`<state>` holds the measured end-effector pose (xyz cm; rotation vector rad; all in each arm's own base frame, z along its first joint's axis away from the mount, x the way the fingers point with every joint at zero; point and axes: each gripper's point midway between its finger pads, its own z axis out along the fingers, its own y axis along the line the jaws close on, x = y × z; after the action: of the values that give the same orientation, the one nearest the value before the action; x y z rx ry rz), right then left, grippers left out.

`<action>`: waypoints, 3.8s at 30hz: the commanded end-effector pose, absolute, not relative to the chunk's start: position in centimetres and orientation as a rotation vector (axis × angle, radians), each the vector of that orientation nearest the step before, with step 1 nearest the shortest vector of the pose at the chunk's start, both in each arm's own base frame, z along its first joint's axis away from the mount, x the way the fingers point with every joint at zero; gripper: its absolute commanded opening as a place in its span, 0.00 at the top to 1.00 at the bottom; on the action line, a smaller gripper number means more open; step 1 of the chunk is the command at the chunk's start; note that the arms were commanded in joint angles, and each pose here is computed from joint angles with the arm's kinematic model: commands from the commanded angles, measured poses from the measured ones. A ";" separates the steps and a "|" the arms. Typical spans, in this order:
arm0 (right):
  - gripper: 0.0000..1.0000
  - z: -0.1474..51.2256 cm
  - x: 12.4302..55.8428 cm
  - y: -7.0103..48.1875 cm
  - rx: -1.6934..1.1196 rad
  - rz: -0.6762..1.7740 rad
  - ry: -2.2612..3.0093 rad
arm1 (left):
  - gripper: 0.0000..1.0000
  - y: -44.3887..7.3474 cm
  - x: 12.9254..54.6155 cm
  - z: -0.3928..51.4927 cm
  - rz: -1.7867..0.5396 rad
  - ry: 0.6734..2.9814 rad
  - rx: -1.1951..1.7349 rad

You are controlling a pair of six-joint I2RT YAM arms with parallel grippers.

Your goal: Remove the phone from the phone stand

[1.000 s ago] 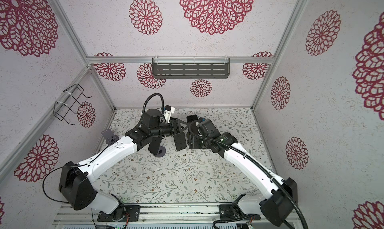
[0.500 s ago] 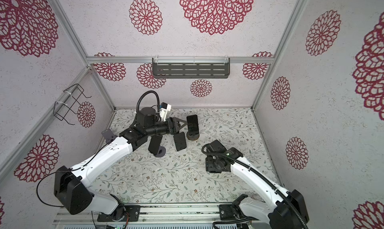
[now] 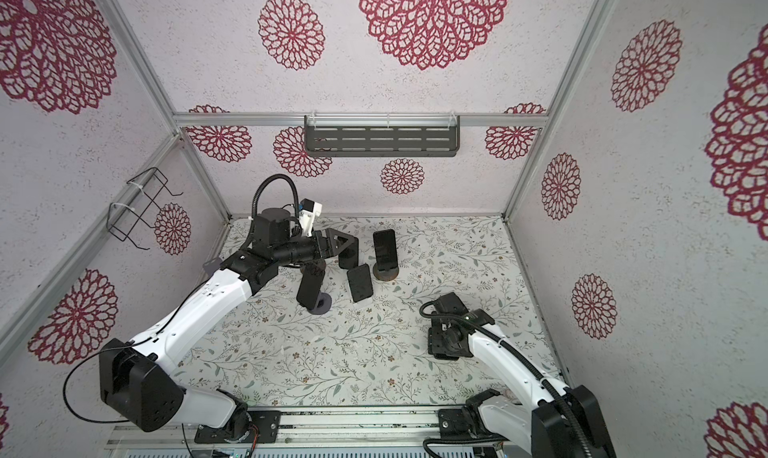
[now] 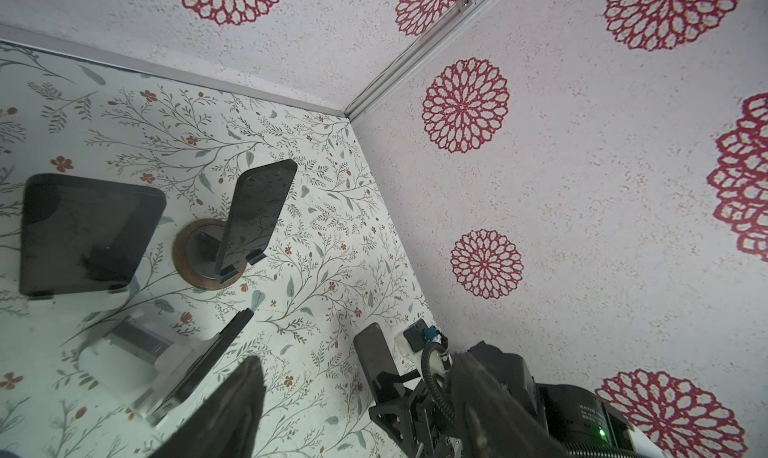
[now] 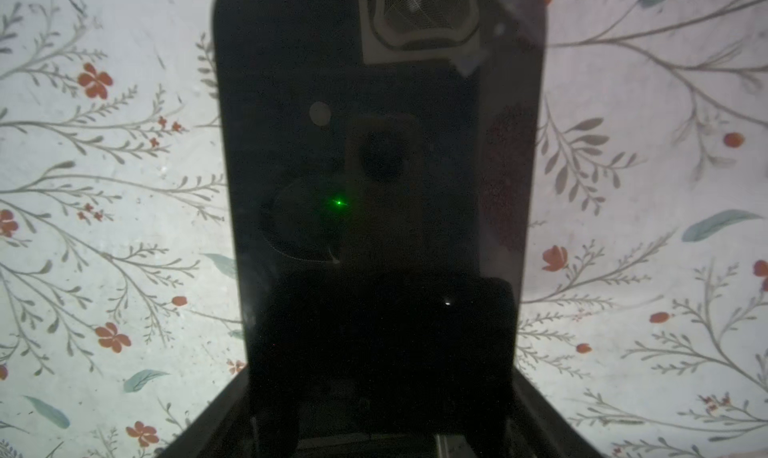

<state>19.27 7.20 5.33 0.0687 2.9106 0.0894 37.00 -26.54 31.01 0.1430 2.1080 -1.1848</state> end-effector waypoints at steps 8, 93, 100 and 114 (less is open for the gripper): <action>0.87 3.7 22.6 6.1 0.091 0.052 2.955 | 0.26 -25.3 37.1 32.1 -1.185 2.080 0.165; 0.11 17.9 30.3 11.3 0.100 0.481 2.595 | 0.03 -10.2 52.0 19.4 -0.162 2.245 0.009; 0.11 16.9 30.5 11.3 0.098 0.479 2.598 | 0.03 -10.5 52.8 18.2 -0.106 2.277 0.034; 0.11 16.3 30.4 11.1 0.092 0.461 2.606 | 0.13 -11.3 53.4 16.3 -0.117 2.325 -0.005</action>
<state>30.39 11.27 15.73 0.1178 2.6291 0.4705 53.09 -11.14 16.12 -0.0004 2.3291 -0.1188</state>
